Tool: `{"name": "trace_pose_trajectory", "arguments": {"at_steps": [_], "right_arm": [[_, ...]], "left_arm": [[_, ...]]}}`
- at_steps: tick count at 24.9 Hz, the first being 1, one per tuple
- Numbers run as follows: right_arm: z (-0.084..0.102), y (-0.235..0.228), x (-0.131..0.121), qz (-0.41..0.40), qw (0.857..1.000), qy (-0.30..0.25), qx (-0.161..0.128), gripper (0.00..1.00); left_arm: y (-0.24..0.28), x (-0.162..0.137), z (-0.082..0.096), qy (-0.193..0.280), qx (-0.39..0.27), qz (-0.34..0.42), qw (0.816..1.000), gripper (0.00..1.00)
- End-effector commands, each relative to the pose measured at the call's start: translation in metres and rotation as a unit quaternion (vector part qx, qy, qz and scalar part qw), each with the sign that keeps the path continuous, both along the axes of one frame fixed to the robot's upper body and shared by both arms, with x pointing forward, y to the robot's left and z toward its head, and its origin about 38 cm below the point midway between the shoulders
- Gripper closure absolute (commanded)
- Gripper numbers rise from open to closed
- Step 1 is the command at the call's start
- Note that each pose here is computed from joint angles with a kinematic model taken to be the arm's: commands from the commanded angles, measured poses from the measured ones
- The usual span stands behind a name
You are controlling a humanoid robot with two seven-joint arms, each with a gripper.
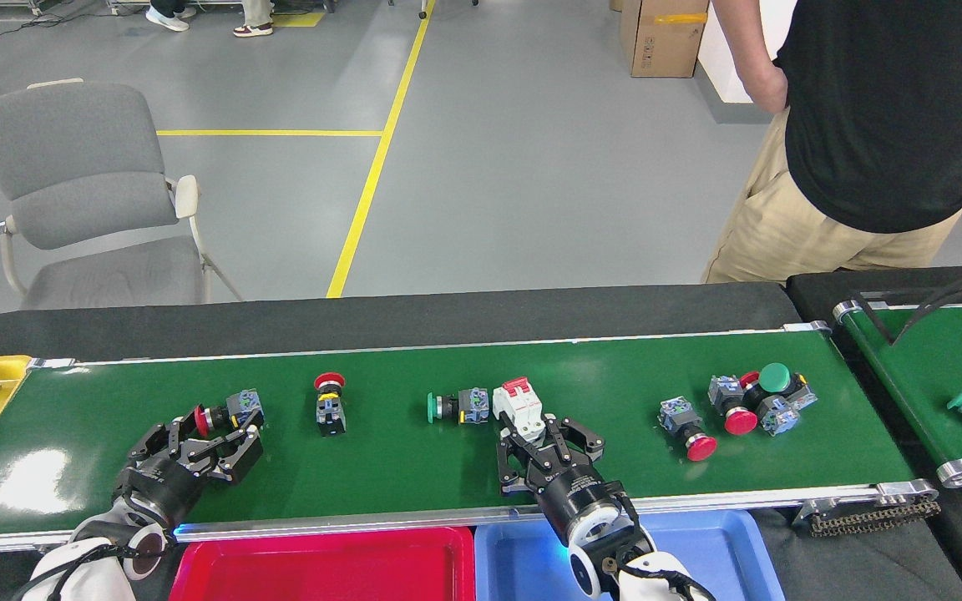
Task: Pick switch part from conveyor to tray
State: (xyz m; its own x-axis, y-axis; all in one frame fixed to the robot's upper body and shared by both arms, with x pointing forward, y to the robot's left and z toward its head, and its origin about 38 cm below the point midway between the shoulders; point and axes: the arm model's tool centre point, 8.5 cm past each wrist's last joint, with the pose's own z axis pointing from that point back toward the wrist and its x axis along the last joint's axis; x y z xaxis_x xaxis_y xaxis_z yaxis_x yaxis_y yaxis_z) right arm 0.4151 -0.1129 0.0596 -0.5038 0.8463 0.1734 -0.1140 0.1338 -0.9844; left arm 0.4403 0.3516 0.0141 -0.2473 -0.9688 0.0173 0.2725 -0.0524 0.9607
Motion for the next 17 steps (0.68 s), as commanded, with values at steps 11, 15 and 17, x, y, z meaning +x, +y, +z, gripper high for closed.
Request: {"name": "trace_pose_trajectory", "arguments": {"at_steps": [11, 15, 17], "right_arm": [[-0.024, -0.203, -0.124, 0.035, 0.999, 0.033, 0.014, 0.00], [-0.026, -0.196, -0.125, 0.009, 0.999, 0.031, 0.039, 0.00], [-0.014, -0.168, -0.122, 0.017, 0.998, 0.011, 0.059, 0.00]], "left_arm": [[-0.042, -0.089, 0.039, -0.095, -0.010, -0.176, 0.980, 0.83], [-0.062, -0.152, 0.033, -0.085, -0.008, -0.200, 0.976, 0.21], [-0.079, -0.178, 0.020, -0.069, -0.032, -0.200, 0.977, 0.00]]}}
